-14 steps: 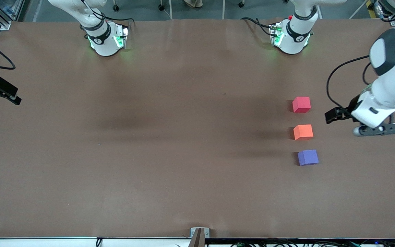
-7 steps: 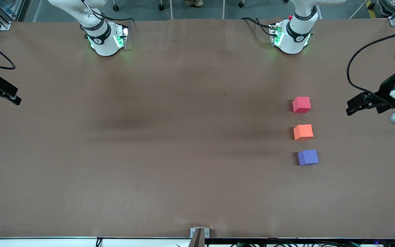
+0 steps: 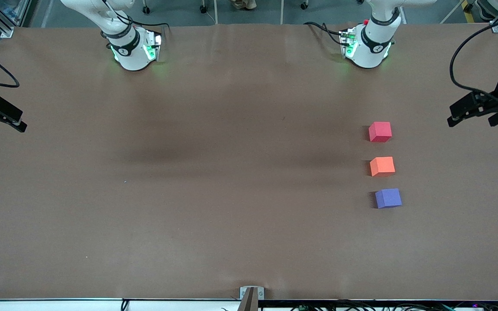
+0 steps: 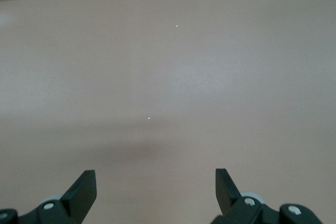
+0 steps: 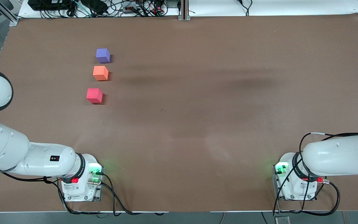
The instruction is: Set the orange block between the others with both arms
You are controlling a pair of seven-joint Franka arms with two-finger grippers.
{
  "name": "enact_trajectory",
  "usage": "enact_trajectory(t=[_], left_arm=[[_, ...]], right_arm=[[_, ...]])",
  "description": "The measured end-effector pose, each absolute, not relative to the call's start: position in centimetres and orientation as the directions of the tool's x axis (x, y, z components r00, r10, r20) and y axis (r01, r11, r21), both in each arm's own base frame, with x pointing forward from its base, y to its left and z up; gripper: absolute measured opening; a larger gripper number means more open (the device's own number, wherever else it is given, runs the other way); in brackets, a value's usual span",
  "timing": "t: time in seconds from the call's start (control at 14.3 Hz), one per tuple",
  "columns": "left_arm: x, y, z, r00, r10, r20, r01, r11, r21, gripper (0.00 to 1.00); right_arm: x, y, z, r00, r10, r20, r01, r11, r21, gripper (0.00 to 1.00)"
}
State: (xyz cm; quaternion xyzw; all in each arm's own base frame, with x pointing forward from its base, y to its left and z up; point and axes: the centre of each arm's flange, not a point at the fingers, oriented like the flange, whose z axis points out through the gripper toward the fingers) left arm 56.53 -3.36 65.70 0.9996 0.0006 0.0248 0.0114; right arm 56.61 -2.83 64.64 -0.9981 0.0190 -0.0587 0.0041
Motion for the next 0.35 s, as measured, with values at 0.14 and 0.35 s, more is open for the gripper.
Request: enact_trajectory(t=[0.14, 0.35], left_arm=[[55.0, -2.8, 66.4, 0.999, 0.008, 0.053, 0.007, -1.0, 0.023, 1.0], [54.2, -2.4, 66.5, 0.999, 0.013, 0.051, 0.012, -1.0, 0.024, 1.0]], right_arm=[[56.6, -2.8, 64.6, 0.992, -0.039, 0.116, -0.038, -0.999, -0.01, 1.0], [56.6, -2.9, 64.6, 0.993, -0.039, 0.114, -0.038, -0.999, -0.01, 1.0]])
